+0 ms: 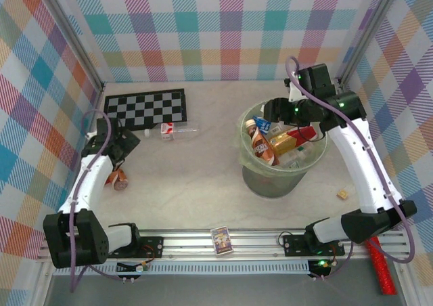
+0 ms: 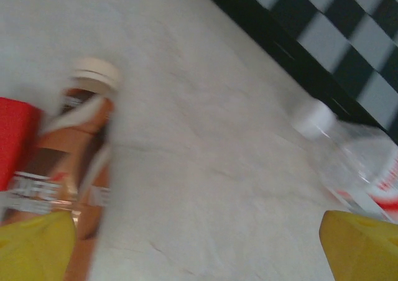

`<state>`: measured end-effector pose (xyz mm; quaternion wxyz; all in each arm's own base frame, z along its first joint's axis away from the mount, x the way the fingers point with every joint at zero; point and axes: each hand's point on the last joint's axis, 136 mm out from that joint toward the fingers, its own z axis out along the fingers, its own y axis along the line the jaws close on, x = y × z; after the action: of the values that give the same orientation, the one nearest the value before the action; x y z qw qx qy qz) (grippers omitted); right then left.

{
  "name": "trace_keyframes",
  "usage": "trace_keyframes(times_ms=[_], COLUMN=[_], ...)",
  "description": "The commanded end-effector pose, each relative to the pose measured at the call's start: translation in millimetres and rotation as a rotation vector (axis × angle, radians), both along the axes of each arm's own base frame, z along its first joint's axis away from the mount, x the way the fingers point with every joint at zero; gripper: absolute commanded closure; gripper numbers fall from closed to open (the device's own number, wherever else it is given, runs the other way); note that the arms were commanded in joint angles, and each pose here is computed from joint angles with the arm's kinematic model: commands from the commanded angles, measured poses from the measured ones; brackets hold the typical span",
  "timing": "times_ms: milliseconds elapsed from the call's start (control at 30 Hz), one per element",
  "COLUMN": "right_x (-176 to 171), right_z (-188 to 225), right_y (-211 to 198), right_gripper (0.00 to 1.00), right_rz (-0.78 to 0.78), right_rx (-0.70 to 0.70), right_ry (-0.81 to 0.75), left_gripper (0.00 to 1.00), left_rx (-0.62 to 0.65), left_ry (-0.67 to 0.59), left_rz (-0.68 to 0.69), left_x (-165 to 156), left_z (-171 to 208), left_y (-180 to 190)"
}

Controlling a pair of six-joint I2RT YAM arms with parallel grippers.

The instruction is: Put the plastic bottles in the bin

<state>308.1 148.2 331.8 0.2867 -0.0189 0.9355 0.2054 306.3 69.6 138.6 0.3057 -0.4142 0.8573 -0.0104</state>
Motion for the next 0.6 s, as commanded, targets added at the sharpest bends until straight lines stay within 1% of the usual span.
trace_keyframes(times_ms=[0,100,200,267,400,500,567], right_x=[12,17,19,19,17,14,13], right_z=[3,3,1,-1,-2,-1,0], right_y=[6,8,7,7,7,4,3], right_gripper=[0.35,0.35,0.35,0.35,0.35,0.35,0.35], right_rz=[0.037,0.047,0.046,0.045,0.043,0.034,0.031], right_rx=[0.032,0.032,0.031,0.031,0.036,0.029,0.027], right_ry=[-0.007,0.001,0.005,0.012,0.021,0.016,0.014], left_gripper=[0.00,0.00,0.00,0.00,0.00,0.00,0.02], left_rx=[0.031,0.033,0.028,0.001,-0.002,-0.039,-0.072], left_ry=[0.090,0.114,0.095,0.108,0.156,0.163,0.157], left_rz=[0.090,0.171,0.220,0.230,0.250,0.263,0.271], left_x=[-32,-47,-54,-54,-57,-59,-59], left_z=[-21,-33,-43,-52,-67,-79,-86], left_y=[20,30,36,37,40,36,32])
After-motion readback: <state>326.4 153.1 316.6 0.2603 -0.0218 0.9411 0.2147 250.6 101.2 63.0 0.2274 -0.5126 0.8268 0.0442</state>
